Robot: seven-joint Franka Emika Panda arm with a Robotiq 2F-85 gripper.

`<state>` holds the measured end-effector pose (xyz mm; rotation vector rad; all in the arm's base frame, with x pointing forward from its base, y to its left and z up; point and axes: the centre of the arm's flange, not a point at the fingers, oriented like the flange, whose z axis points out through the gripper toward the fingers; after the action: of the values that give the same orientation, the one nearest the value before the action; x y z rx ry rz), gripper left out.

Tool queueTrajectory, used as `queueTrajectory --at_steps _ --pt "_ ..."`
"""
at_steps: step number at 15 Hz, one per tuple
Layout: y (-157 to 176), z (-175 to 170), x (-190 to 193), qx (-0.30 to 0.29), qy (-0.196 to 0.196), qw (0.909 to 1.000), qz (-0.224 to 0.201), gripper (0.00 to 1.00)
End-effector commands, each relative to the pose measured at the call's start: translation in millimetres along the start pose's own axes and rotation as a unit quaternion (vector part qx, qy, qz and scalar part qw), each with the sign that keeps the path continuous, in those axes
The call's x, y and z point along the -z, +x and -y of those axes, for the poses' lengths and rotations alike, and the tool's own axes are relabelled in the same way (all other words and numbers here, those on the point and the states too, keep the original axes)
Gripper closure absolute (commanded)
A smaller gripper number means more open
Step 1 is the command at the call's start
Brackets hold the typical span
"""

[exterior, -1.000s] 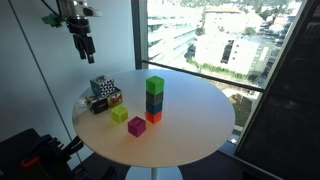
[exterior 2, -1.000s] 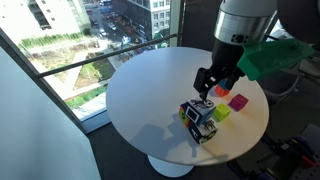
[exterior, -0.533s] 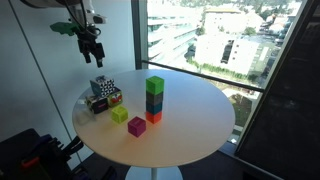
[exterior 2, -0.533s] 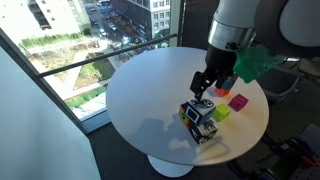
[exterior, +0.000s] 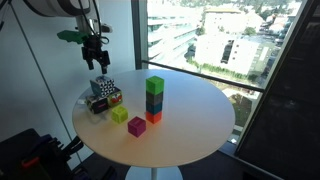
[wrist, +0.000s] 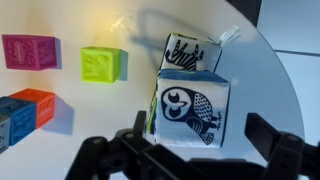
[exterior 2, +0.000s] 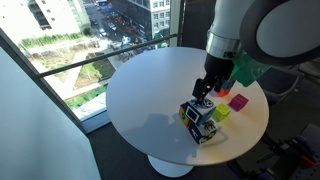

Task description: Pick up the block with the number four on it and put it on the green block

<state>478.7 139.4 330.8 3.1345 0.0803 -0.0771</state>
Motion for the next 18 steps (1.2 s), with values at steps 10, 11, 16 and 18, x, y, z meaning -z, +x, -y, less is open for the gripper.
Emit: queueTrajectory --at_steps 10,11,16,18 --pt "15 5 -21 0.019 -0.025 0.9994 -0.016 0.0" --pt "15 5 -22 0.019 -0.026 0.9993 -0.017 0.0" --pt "16 4 -27 0.015 -0.026 0.9994 -0.018 0.0" --pt "16 4 -29 0.013 -0.025 0.9995 -0.017 0.0"
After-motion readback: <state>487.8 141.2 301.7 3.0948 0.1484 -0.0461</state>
